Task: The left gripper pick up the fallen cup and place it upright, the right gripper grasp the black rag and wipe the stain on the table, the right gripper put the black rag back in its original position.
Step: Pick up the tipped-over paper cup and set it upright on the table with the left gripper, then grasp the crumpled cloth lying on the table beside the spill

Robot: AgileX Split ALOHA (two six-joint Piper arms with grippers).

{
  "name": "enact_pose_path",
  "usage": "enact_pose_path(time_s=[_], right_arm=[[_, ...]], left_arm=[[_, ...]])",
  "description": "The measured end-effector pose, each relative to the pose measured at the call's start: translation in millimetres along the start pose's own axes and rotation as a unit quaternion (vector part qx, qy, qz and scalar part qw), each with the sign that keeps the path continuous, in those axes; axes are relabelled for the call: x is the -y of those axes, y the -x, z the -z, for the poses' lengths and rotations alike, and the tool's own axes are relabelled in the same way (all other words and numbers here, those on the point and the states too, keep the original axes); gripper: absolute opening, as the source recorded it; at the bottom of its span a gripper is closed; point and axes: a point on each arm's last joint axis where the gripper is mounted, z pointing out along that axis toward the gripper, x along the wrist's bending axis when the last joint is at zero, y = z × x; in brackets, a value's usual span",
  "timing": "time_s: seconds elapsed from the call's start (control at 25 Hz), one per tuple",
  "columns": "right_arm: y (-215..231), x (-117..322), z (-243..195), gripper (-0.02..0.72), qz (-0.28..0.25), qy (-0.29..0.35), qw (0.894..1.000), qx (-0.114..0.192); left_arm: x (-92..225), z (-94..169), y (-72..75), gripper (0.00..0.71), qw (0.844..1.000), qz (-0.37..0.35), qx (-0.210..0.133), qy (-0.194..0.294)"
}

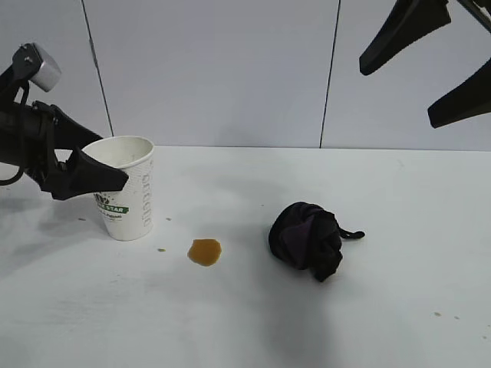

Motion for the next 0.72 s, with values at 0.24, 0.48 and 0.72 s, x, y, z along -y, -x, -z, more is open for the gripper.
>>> enact_pose_path(time_s=[0.24,0.48,0.72], right_arm=[[0.0,0.0,0.0,0.566,0.0,0.0,1.0,0.0],[0.0,0.0,0.0,0.566,0.0,0.0,1.0,0.0],[0.0,0.0,0.0,0.566,0.0,0.0,1.0,0.0]], left_arm=[[7.6,0.5,3.1,0.667,0.999,-0.008,0.018,-0.041],[10.2,15.5,-0.6,0.666,0.993,0.028,-0.004,-0.117],[-10.1,80.9,-22.4,0.58,0.976,0.082,-0.123,-0.159]])
